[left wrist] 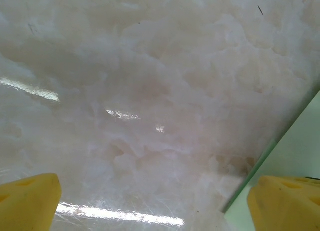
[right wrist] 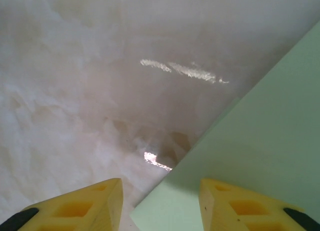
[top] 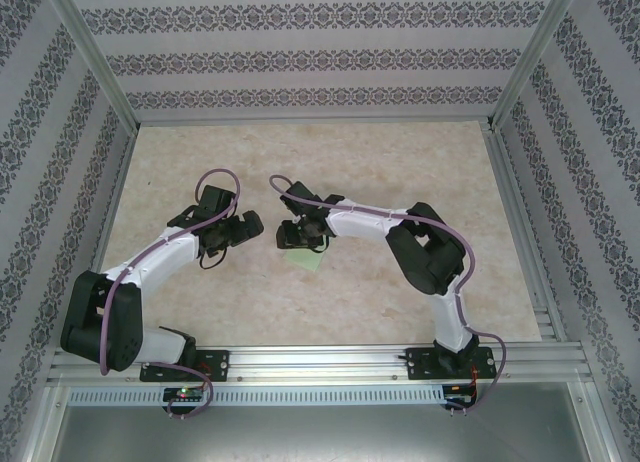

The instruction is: Fold a paper plane with a square sheet of paper (pick it up from the middle)

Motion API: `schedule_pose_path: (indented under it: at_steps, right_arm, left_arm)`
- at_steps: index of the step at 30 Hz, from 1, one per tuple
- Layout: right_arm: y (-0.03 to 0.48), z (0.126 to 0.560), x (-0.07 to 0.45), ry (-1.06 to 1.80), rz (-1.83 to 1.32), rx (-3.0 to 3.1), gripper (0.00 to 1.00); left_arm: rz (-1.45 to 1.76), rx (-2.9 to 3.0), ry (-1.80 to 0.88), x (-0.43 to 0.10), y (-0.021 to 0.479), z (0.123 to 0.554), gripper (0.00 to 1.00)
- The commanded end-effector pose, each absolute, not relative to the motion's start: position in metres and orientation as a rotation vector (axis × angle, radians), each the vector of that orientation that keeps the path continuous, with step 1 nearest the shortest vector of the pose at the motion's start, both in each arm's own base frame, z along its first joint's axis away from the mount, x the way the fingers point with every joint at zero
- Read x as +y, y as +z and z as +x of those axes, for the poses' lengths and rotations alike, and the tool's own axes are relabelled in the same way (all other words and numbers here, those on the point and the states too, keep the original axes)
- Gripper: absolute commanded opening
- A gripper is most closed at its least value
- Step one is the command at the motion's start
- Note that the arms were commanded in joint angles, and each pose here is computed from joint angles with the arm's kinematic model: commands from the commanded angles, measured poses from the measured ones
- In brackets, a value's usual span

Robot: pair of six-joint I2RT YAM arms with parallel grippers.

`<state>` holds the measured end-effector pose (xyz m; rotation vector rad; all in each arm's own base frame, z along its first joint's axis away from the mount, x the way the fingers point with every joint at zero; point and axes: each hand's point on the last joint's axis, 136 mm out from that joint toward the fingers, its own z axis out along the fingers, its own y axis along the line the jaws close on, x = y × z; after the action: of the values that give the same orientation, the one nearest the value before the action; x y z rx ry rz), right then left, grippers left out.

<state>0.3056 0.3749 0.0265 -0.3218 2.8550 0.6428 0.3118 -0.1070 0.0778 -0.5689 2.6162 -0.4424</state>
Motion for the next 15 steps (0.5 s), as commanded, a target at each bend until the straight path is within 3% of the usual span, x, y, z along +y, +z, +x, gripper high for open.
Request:
schedule_pose_path:
  at_steps: [1,15]
  right_arm:
    - [0.023,0.296,0.377,0.647,-0.428,2.878,0.44]
    - [0.019,0.257,0.301,0.471,-0.719,2.904,0.45]
  left_arm:
    - [-0.536,2.579,-0.509,-0.113,0.087,0.324,1.0]
    - [-0.439,2.584,-0.678,-0.139,0.091,0.329,0.99]
